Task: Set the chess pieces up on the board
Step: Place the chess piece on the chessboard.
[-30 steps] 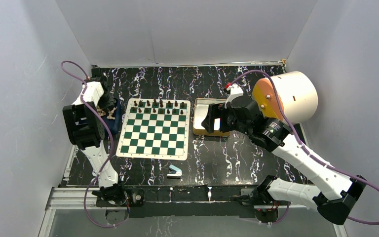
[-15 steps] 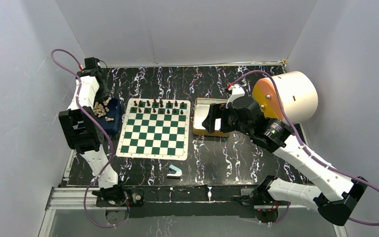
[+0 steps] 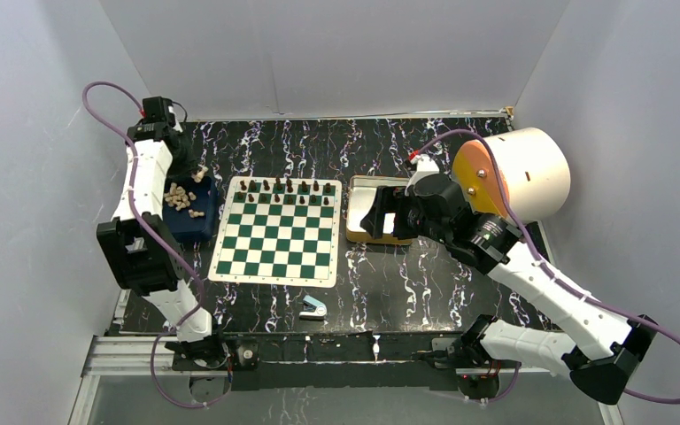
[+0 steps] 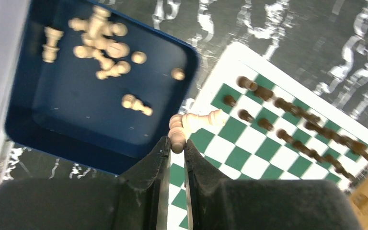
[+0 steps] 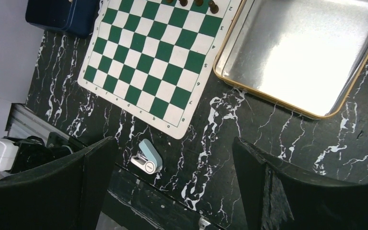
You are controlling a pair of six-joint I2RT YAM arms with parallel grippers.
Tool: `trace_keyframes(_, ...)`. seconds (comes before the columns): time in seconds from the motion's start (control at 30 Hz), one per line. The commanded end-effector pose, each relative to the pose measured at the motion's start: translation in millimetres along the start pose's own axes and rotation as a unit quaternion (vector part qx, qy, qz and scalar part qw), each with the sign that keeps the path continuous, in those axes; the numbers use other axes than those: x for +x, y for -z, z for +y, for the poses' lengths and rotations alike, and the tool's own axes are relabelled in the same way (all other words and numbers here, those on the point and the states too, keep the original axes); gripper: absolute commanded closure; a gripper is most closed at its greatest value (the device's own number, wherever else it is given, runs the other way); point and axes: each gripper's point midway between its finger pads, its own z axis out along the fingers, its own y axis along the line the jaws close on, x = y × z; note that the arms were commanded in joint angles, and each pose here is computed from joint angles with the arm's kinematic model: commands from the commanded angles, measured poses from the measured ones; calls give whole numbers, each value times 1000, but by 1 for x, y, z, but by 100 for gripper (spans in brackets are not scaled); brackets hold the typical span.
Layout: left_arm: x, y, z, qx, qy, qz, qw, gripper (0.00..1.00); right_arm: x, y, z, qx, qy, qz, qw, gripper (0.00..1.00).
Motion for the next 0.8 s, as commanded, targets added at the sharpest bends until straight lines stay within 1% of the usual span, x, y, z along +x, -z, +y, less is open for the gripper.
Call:
trace_keyframes(0.0,20,41,-51,104,-40,10,994,100,-19,-3,23,-43,-43,-29,998,1)
trace_keyframes(0.1,36,58,-80,148,-68,21,986,100,-27,-6,40,-76,-66,-31,994,3)
trace_keyframes(0.17,48,72,-102,189,-85,27,978,100,-33,-9,52,-98,-80,-33,991,7)
trace_keyframes(0.23,62,87,-123,229,-103,32,968,100,-37,-13,62,-120,-96,-34,988,15)
trace_keyframes(0.4,93,123,-157,319,-121,44,939,100,-44,-27,82,-160,-129,-29,978,41)
trace_keyframes(0.43,99,128,-161,332,-123,47,934,100,-46,-34,85,-165,-136,-27,977,45)
trace_keyframes(0.47,105,134,-166,348,-126,48,928,100,-46,-38,87,-169,-141,-22,975,47)
trace_keyframes(0.57,125,150,-180,395,-131,59,908,100,-46,-52,96,-187,-149,2,971,48)
trace_keyframes(0.67,146,161,-191,431,-136,70,889,100,-45,-68,103,-204,-157,28,966,47)
trace_keyframes(0.7,153,164,-194,440,-139,74,884,100,-44,-74,105,-207,-158,33,965,46)
trace_keyframes(0.77,167,162,-195,443,-145,87,880,100,-44,-85,106,-205,-161,40,965,43)
